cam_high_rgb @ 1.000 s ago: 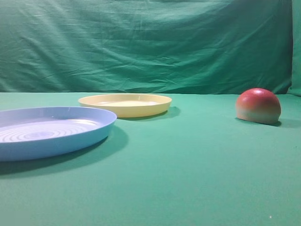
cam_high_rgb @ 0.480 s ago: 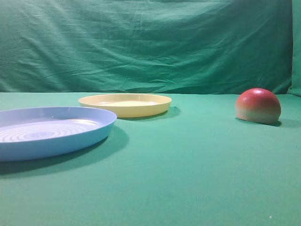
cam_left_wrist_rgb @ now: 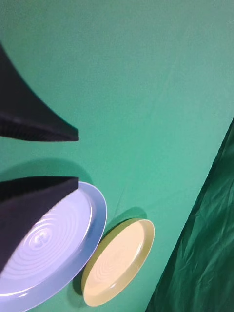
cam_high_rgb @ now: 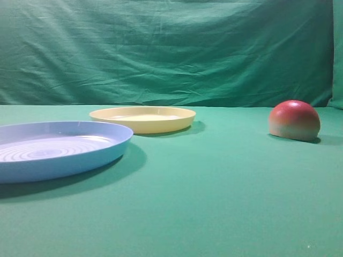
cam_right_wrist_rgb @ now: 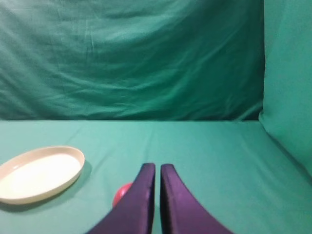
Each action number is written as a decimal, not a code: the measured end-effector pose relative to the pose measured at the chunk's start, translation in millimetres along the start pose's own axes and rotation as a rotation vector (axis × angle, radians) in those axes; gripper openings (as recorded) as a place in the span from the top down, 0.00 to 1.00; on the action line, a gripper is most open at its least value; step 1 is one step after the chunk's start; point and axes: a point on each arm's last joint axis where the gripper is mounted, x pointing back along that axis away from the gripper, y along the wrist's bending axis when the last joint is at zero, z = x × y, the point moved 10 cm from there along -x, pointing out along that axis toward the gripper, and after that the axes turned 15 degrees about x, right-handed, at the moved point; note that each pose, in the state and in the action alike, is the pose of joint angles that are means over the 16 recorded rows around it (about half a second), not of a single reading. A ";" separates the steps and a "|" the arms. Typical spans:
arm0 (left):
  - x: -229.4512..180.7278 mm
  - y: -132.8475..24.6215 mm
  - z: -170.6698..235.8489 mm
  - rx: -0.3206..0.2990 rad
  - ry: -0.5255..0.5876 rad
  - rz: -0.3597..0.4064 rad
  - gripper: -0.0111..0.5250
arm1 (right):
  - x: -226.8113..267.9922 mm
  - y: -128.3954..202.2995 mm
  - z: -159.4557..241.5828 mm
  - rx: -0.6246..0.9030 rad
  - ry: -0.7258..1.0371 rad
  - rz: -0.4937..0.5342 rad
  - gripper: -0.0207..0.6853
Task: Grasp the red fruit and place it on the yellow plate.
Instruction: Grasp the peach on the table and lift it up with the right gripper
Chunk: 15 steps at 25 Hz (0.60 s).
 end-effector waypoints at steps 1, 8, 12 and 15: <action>0.0 0.0 0.0 0.000 0.000 0.000 0.69 | -5.4 0.6 -0.2 0.001 0.041 -0.014 0.97; 0.0 0.0 0.0 0.000 0.000 0.000 0.69 | -47.0 6.8 9.9 0.029 0.331 -0.120 0.97; 0.0 0.0 0.0 0.000 0.000 0.000 0.69 | -70.4 12.7 12.2 0.070 0.459 -0.192 0.97; 0.0 0.0 0.0 0.000 0.000 0.000 0.69 | -88.4 19.2 11.9 0.117 0.532 -0.248 0.97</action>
